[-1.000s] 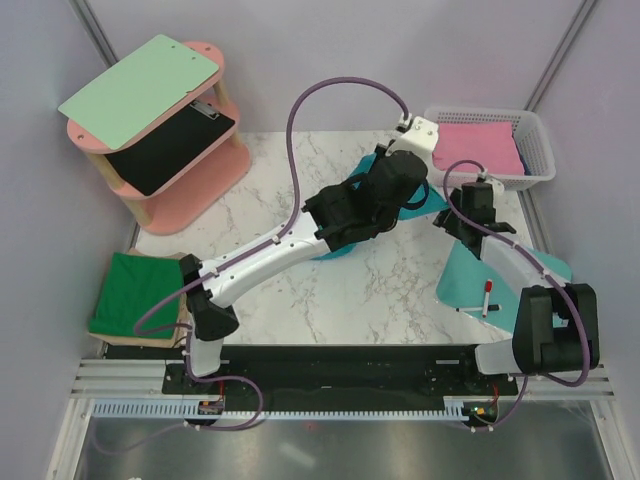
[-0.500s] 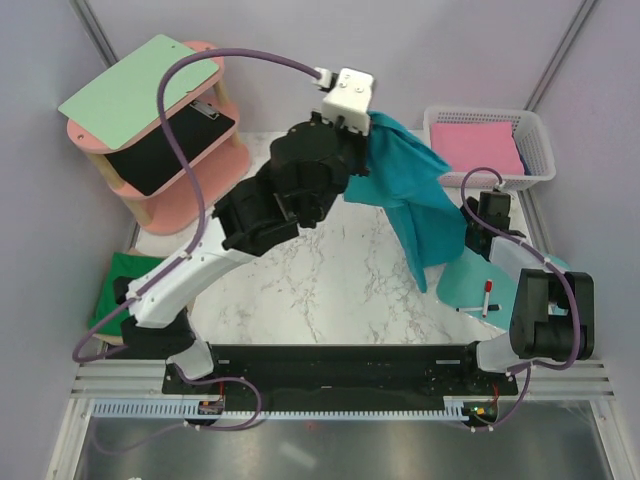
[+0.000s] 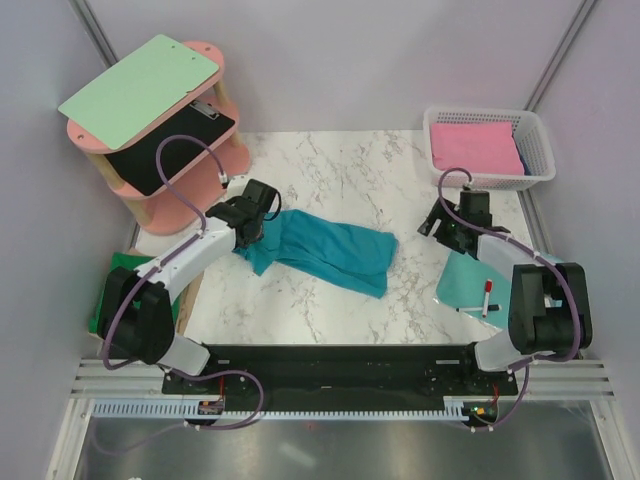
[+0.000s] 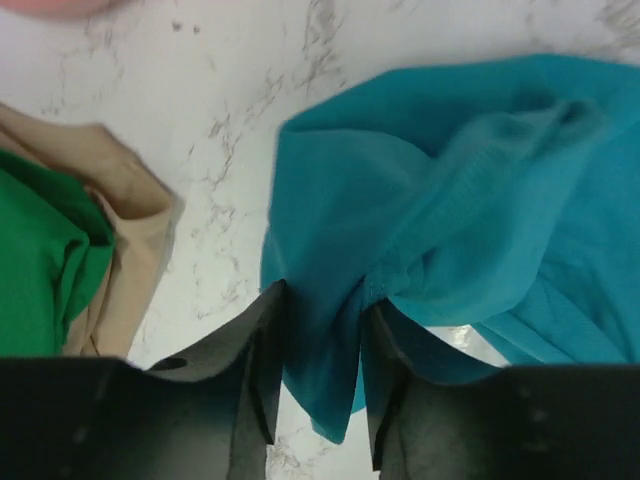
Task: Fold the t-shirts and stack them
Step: Flatten out the tshirt
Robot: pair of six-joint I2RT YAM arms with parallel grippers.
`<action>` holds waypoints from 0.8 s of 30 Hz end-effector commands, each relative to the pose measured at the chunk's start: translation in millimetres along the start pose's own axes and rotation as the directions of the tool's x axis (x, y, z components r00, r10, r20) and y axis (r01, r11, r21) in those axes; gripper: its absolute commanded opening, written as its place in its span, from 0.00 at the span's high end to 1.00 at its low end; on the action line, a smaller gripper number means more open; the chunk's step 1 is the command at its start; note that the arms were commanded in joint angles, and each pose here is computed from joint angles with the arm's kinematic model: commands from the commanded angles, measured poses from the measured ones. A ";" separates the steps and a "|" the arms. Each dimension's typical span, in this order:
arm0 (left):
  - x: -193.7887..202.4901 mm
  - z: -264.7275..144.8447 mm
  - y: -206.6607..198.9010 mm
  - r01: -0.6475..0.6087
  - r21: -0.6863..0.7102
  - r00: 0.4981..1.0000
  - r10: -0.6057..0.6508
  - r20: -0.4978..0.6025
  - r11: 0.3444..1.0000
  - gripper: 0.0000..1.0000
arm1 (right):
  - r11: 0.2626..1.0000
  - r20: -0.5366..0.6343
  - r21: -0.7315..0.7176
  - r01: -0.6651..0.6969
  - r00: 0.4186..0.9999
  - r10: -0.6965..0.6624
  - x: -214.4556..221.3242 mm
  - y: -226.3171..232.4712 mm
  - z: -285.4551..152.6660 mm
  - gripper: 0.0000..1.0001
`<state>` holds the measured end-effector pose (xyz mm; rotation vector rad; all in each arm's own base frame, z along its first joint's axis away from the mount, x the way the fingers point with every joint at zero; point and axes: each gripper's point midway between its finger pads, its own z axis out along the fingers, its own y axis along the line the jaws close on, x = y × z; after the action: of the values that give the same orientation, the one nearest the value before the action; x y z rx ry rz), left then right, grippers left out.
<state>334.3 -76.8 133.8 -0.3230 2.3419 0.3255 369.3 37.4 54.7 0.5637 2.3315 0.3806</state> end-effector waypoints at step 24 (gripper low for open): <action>-13.6 -39.8 -28.8 0.040 0.073 0.992 -0.048 0.116 0.997 0.00 | 0.943 -0.136 -0.276 0.185 0.964 -0.229 96.3 102.4 -17.0 0.22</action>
<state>319.4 -96.8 158.9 -0.3359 2.2697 0.2358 316.1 149.6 48.2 0.1494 2.4752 0.5292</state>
